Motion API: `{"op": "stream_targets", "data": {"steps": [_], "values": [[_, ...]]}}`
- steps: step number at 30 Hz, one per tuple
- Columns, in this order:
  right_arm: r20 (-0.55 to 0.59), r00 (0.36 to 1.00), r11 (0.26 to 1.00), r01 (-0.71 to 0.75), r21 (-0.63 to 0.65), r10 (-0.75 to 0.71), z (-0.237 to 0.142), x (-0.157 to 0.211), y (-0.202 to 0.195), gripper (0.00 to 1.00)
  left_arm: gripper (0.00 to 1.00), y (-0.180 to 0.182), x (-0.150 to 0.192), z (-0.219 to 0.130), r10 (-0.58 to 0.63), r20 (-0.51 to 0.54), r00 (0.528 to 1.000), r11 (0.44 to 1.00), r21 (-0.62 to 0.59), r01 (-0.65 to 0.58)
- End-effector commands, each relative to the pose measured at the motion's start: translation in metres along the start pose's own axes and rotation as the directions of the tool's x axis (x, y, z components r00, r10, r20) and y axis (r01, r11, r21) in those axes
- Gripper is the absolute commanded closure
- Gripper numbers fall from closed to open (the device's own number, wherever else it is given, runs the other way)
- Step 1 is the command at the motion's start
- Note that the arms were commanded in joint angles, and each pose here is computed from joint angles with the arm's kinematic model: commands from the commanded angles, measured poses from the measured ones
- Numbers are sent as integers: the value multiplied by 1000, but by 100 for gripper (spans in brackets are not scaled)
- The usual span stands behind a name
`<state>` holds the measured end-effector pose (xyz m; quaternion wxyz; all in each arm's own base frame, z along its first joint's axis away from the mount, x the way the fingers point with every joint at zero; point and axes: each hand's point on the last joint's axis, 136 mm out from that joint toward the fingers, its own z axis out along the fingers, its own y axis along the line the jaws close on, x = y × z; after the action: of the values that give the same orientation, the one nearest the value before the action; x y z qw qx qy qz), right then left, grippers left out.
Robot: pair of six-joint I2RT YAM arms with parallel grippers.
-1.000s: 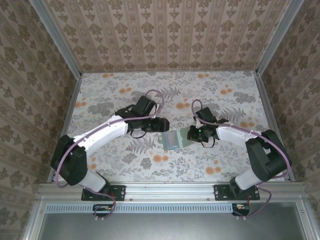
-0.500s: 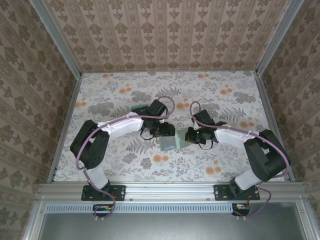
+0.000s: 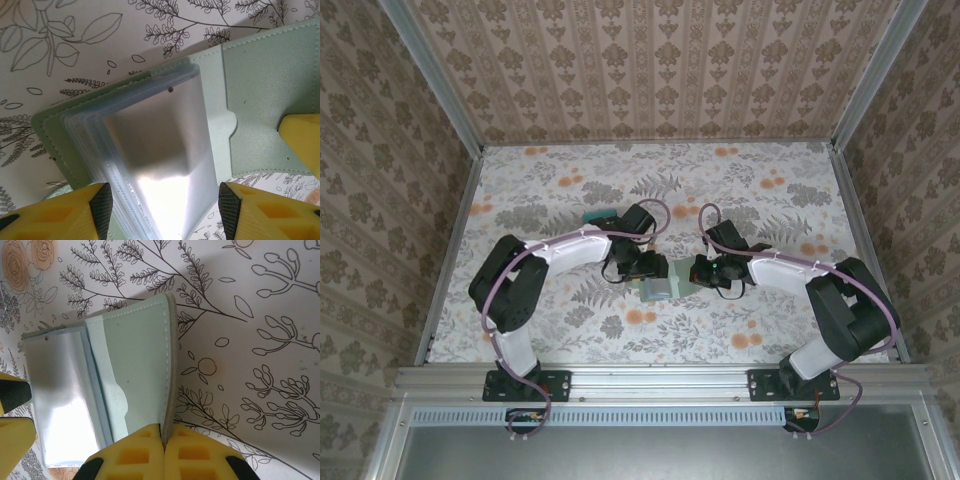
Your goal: Take the credit cards out of the card holder
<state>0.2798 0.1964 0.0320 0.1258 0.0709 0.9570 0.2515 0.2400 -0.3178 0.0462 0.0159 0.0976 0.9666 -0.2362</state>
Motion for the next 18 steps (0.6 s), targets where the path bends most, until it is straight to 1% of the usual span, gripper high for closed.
{"op": "stream_targets", "data": {"steps": [1,6,11,18], "values": [[-1,1000,1000,-17,21,17,2,3,-5,100,41,-3,-1,7,-12,-30,999,1000,20,13],[-2,1000,1000,-19,21,19,3,4,-7,100,42,-15,-2,4,31,-12,999,998,58,-31],[-2,1000,1000,-22,18,22,4,5,-7,100,42,-33,-4,3,68,-5,998,989,131,-67],[-1,1000,999,-24,23,24,4,6,-9,100,40,-53,-9,-6,134,30,991,976,168,-137]]}}
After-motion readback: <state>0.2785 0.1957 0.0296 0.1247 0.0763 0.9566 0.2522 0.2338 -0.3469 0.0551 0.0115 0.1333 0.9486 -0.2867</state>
